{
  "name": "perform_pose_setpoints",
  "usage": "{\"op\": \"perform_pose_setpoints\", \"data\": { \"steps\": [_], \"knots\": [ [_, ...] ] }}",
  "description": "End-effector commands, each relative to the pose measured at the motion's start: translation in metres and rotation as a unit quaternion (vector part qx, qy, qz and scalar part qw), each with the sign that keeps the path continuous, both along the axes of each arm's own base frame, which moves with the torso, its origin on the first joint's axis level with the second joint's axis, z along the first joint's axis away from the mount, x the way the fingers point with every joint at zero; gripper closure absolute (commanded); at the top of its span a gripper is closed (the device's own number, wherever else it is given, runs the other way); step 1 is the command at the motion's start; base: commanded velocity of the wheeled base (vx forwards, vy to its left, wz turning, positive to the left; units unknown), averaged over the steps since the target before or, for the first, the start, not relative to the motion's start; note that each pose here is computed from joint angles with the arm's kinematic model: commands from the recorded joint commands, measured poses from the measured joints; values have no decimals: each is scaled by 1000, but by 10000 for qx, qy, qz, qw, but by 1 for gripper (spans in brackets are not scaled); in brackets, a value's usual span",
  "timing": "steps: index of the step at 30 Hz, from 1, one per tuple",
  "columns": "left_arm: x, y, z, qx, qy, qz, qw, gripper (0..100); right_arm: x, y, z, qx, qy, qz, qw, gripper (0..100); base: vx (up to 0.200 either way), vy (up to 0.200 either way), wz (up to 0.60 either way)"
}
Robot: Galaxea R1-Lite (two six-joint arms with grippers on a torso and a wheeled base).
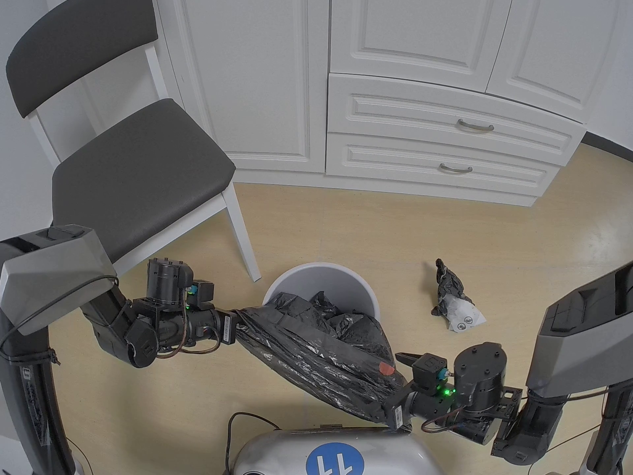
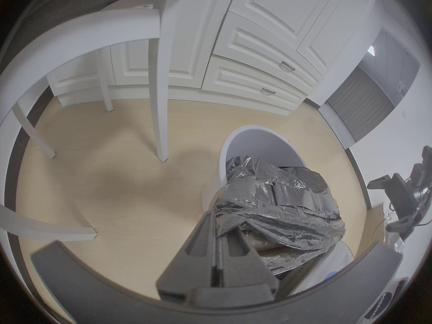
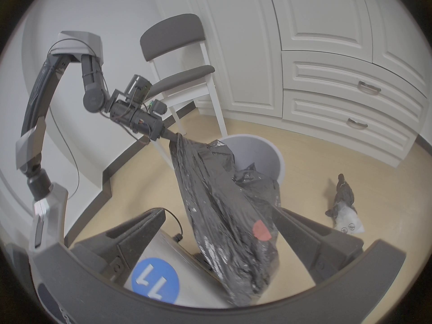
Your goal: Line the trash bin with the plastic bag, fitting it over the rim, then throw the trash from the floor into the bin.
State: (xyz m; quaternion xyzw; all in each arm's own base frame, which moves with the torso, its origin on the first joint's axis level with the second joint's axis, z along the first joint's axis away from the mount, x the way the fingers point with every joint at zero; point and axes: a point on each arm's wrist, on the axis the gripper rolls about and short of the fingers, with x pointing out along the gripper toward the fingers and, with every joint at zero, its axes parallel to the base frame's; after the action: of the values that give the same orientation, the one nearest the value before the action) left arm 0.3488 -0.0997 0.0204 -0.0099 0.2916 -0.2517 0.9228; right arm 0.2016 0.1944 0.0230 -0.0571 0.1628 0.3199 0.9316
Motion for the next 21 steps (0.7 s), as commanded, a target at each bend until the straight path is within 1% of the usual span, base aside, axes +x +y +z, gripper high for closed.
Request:
{"op": "perform_pose_setpoints", "data": {
  "steps": [1, 3, 4, 5, 8, 13, 14, 16, 17, 18, 19, 21],
  "knots": [
    [1, 0, -7, -48, 104, 44, 9999, 100, -1, 30, -11, 266, 13, -5, 9996, 0, 0, 0, 0],
    [0, 0, -5, -64, 70, 48, 9999, 100, -1, 42, -15, 389, 12, -119, 9992, 0, 0, 0, 0],
    [0, 0, -5, -64, 70, 48, 9999, 100, -1, 44, -15, 410, 4, -154, 9990, 0, 0, 0, 0],
    [1, 0, -5, -71, 66, 52, 9999, 100, 2, 55, -22, 485, -10, -348, 9982, 0, 0, 0, 0],
    [1, 0, -7, -65, 89, 60, 9999, 100, 6, 63, -33, 474, -5, -487, 9977, 0, 0, 0, 0],
    [2, 0, -6, -69, 74, 68, 9999, 100, 10, 68, -45, 427, 39, -500, 9978, 0, 0, 0, 0],
    [2, 0, -5, -71, 66, 68, 9999, 100, 11, 74, -52, 447, 65, -515, 9976, 0, 0, 0, 0],
    [1, 0, -5, -73, 59, 67, 9999, 100, 11, 76, -53, 461, 72, -529, 9975, 0, 0, 0, 0],
    [2, 0, -5, -71, 66, 68, 9999, 100, 13, 83, -60, 540, 38, -739, 9958, 0, 0, 0, 0],
    [2, 0, -5, -71, 66, 68, 9999, 100, 13, 83, -60, 540, 38, -739, 9958, 0, 0, 0, 0],
    [2, 0, -6, -69, 74, 68, 9999, 100, 17, 88, -62, 587, -35, -878, 9944, 0, 0, 0, 0],
    [1, 1, -7, -65, 89, 68, 9999, 100, 18, 89, -62, 600, -61, -920, 9939, 0, 0, 0, 0]
  ]
}}
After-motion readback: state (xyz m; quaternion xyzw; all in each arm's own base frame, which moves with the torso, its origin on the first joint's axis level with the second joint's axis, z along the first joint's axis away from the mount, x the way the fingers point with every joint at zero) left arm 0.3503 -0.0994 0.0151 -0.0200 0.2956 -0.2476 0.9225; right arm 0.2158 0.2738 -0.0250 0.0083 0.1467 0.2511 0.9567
